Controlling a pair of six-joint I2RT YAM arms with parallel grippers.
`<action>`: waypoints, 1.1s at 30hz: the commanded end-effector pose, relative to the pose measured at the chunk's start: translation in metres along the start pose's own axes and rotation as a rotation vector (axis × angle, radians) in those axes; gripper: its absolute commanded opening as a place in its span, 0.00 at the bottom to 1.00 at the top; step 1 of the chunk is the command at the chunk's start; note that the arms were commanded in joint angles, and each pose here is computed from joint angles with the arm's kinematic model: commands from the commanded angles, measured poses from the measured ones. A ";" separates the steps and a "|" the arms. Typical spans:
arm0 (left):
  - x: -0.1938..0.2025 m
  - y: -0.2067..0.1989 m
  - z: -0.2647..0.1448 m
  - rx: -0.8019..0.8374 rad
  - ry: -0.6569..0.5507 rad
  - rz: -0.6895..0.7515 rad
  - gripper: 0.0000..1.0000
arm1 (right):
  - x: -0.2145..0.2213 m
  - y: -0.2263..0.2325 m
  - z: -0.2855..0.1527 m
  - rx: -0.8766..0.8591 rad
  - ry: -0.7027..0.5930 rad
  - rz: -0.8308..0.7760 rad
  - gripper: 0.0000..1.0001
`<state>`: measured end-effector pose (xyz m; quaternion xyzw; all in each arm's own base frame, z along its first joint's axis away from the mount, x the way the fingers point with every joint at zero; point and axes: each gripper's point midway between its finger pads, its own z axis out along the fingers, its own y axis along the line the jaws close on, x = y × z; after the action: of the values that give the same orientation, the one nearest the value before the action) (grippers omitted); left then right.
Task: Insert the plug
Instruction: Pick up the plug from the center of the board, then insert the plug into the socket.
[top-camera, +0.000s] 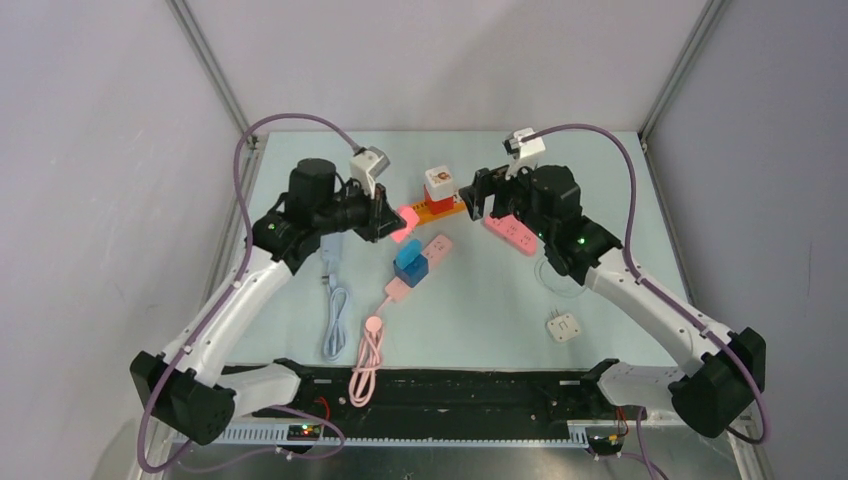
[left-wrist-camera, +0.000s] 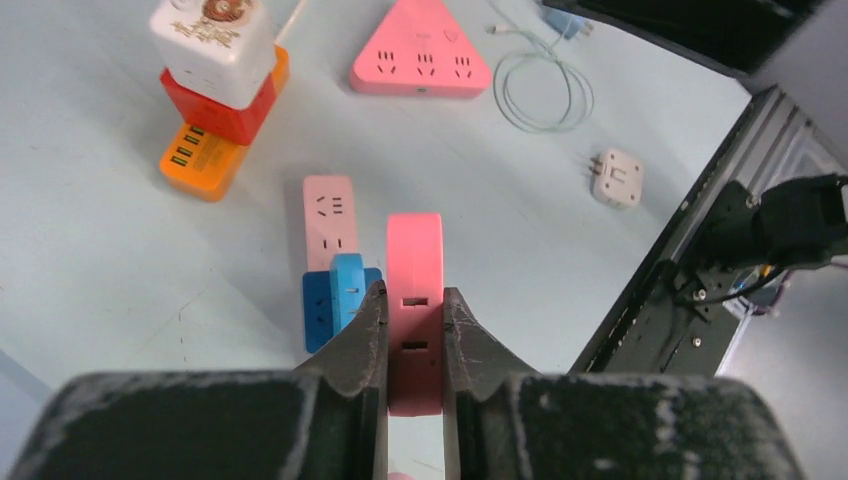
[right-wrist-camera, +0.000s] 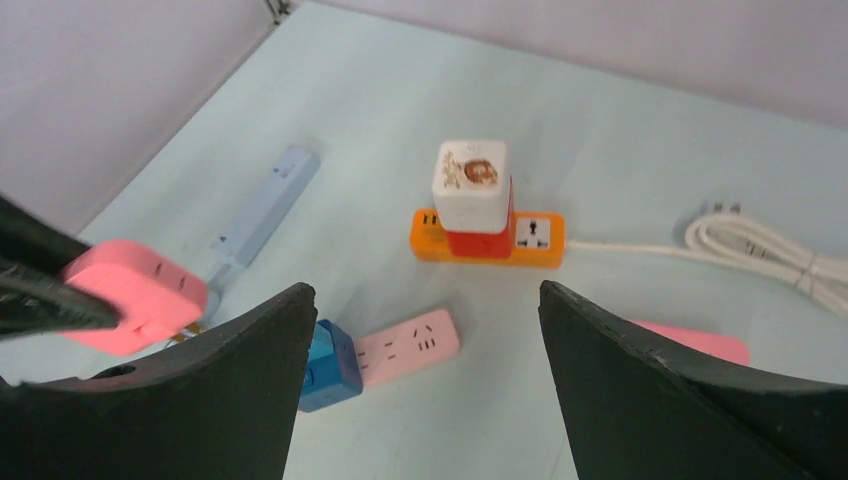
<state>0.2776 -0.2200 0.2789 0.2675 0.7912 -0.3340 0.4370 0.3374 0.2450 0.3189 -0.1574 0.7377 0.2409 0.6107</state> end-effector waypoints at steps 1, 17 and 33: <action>0.004 -0.001 -0.006 -0.057 0.034 0.114 0.00 | 0.016 -0.012 0.005 0.064 0.052 0.122 0.85; 0.031 0.008 0.026 -0.137 0.203 0.240 0.00 | 0.050 -0.028 0.012 0.128 0.158 0.182 0.84; 0.033 0.015 0.042 -0.152 0.243 0.252 0.00 | 0.058 -0.035 0.020 0.127 0.179 0.178 0.84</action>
<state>0.2882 -0.2315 0.2107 0.3585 0.8386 -0.1777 0.3696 0.3553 0.2300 0.2482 -0.0749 0.8209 0.2264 0.5189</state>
